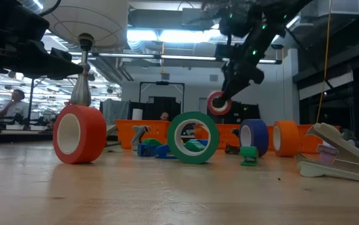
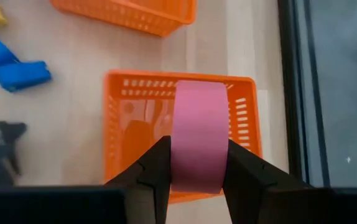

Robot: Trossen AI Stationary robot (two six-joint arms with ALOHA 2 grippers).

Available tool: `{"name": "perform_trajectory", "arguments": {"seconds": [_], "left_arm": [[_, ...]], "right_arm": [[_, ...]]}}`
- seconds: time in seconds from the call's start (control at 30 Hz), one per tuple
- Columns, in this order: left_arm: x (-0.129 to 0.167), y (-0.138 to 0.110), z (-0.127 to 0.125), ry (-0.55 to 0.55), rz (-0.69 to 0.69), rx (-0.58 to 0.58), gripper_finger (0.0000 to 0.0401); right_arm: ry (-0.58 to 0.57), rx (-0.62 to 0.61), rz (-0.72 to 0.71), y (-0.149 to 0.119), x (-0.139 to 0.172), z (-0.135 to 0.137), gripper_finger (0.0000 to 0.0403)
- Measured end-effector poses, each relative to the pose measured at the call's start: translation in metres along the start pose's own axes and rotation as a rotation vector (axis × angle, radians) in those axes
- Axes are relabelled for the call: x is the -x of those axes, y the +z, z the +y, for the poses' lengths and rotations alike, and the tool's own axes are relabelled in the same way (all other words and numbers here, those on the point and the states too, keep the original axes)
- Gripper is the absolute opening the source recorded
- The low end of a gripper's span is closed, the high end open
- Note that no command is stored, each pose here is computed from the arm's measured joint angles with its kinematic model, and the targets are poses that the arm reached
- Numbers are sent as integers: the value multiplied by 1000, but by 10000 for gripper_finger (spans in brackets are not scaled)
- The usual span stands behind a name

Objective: Pick and place Stapler, Stapler remover, tape
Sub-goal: Put the pink adhesive tape into the middle orange bin

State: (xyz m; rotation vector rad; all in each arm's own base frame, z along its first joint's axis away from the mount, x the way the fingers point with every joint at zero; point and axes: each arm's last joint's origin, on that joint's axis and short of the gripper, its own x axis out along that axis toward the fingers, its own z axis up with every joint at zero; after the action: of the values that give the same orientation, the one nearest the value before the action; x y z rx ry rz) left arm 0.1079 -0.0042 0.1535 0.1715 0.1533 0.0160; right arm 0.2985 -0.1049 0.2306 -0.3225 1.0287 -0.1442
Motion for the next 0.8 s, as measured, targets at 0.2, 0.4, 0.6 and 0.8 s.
{"name": "perform_trajectory", "arguments": {"seconds": [0.2,0.4,0.6,0.8], "left_arm": [[0,0,0,0,0,0,79],[0,0,0,0,0,0,77],[0,0,0,0,0,0,79],[0,0,0,0,0,0,77]], "right_arm": [[57,-1,-26,-9,-29,-18,115],[46,-22,-10,-18,-51,-29,115],[51,-12,16,-26,-66,-34,115],[53,10,31,-31,-78,-37,115]]}}
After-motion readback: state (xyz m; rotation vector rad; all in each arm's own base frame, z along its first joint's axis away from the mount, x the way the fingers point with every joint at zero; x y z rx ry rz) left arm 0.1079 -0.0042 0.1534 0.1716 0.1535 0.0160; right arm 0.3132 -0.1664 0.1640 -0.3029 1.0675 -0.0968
